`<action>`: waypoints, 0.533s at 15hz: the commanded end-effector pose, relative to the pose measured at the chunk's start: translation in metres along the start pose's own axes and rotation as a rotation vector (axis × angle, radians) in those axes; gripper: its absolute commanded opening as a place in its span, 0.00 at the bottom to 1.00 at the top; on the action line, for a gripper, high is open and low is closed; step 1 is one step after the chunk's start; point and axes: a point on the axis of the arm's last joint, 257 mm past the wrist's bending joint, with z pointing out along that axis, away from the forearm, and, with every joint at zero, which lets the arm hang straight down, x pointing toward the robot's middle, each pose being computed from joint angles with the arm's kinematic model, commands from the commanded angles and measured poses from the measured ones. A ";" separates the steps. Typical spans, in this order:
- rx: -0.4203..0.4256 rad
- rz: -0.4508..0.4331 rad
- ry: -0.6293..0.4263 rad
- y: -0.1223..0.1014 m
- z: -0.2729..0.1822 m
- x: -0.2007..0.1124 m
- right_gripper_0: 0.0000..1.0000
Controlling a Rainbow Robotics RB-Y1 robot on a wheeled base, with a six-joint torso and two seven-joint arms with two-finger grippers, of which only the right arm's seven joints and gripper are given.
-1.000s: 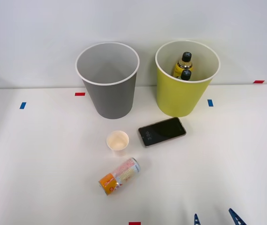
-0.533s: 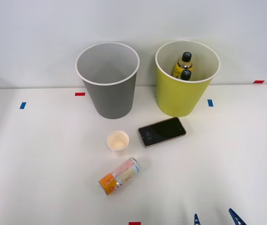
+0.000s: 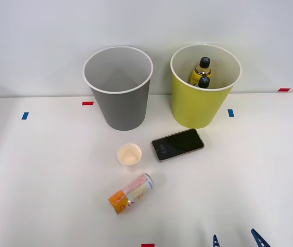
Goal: Put cans in the gray bin, plastic bottles in the light green bin
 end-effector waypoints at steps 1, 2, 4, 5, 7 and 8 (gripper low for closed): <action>0.000 0.000 0.000 0.000 0.000 0.000 0.82; 0.000 0.000 0.000 0.000 0.000 0.000 0.82; 0.000 0.000 0.000 0.000 0.000 0.000 0.82; 0.000 0.000 0.000 0.000 0.000 0.000 0.82; 0.000 0.000 0.000 0.000 0.000 0.000 0.82; 0.000 0.000 0.000 0.000 0.000 0.000 0.82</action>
